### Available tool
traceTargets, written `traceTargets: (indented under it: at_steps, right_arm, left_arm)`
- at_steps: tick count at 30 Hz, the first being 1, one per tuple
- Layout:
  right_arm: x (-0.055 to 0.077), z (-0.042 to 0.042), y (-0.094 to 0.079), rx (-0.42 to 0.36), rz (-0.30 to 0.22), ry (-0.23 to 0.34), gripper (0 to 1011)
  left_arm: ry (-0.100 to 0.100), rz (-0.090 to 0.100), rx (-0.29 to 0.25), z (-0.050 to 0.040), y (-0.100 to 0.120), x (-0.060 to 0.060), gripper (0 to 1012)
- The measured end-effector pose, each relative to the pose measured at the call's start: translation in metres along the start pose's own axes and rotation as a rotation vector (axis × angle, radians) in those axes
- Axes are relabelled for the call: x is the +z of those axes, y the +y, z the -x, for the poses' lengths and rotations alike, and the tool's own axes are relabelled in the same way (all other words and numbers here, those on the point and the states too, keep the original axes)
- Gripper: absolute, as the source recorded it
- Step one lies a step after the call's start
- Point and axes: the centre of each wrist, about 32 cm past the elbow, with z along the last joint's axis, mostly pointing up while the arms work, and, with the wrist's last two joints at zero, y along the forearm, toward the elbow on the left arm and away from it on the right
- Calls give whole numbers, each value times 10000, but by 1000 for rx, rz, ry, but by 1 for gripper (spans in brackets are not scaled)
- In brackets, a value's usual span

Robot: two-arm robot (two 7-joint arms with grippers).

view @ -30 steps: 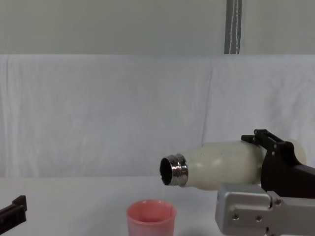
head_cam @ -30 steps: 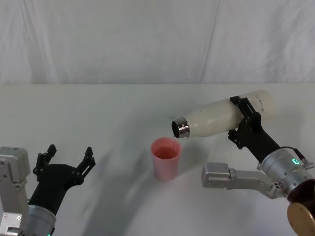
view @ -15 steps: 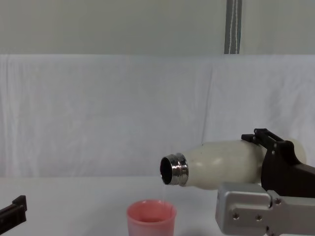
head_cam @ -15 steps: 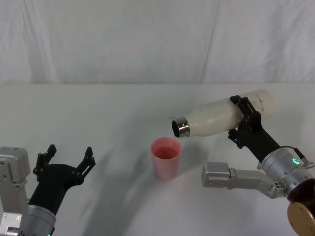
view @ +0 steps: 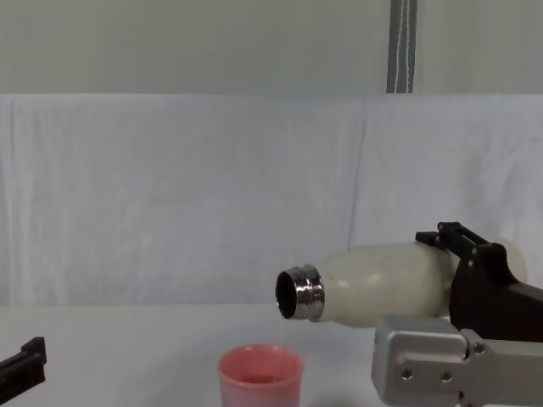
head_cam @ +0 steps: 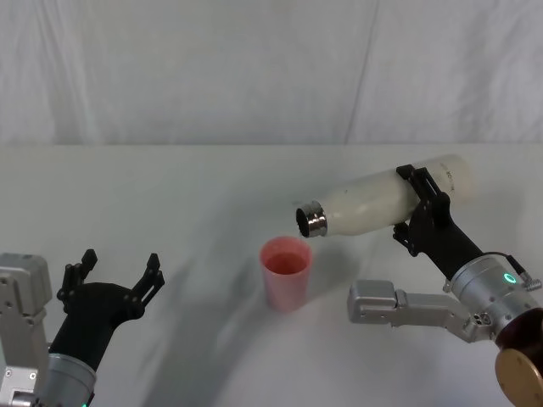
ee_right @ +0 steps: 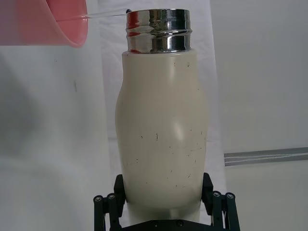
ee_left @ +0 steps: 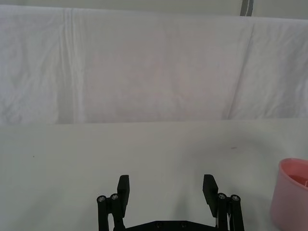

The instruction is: Grasp the thermos with one hand and pour water into the cup lid.

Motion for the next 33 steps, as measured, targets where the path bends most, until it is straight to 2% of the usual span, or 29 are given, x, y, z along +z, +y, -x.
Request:
traceTargets:
  at_steps: [33]
  right_arm:
    - [9,-5,-16,-2,-1,-1,950]
  left_arm:
    - [0,0,0,0,0,0,1001]
